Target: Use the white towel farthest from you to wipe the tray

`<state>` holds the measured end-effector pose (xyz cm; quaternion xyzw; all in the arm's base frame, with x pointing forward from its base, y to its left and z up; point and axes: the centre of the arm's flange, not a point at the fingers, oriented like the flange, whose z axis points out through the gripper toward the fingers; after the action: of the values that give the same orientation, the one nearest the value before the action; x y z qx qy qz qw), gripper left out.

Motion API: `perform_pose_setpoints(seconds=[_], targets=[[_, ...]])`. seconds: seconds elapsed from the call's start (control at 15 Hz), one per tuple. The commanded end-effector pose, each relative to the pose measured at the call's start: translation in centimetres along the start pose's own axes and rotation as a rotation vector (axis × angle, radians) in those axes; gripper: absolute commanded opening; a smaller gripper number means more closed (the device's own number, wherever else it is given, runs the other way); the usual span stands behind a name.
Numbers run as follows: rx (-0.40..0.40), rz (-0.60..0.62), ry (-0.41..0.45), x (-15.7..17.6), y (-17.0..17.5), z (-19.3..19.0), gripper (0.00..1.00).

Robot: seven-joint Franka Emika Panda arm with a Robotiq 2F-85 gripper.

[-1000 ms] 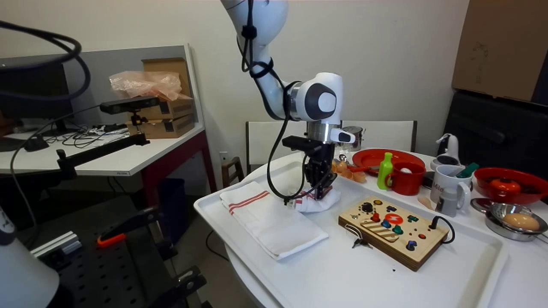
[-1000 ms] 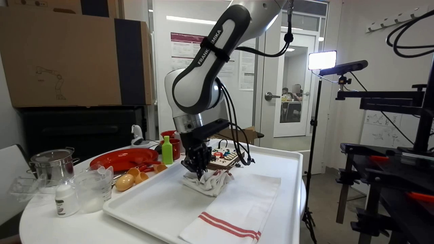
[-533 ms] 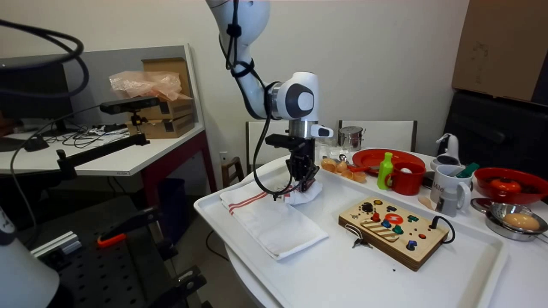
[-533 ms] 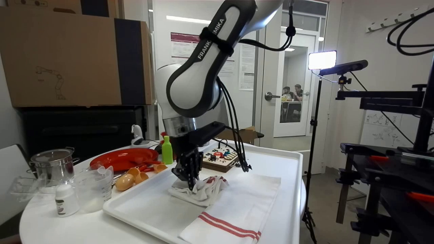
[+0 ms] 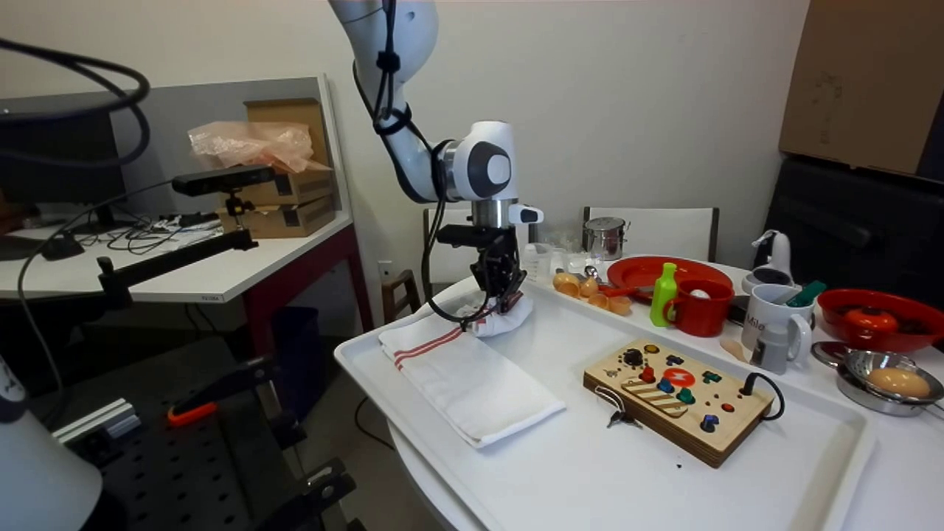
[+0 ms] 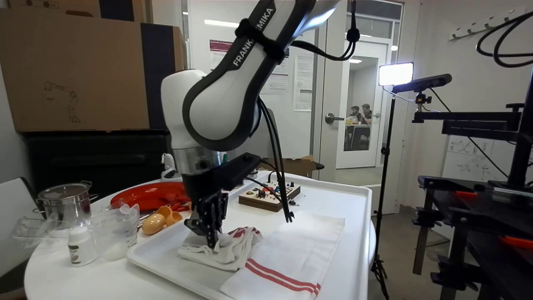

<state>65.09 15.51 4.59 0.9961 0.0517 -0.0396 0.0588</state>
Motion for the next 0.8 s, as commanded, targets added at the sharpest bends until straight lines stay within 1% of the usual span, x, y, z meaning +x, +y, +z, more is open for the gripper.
perform_pose_setpoints(seconds=[0.0, 0.4, 0.47, 0.73], targets=[[-0.013, -0.055, 0.015, 2.3, -1.9, 0.5, 0.03], [-0.015, -0.103, 0.024, 4.6, -4.1, 0.2, 0.03], [-0.017, -0.093, 0.022, 5.0, -4.3, 0.2, 0.03], [-0.016, 0.029, -0.031, 6.4, -3.9, 0.3, 0.03]])
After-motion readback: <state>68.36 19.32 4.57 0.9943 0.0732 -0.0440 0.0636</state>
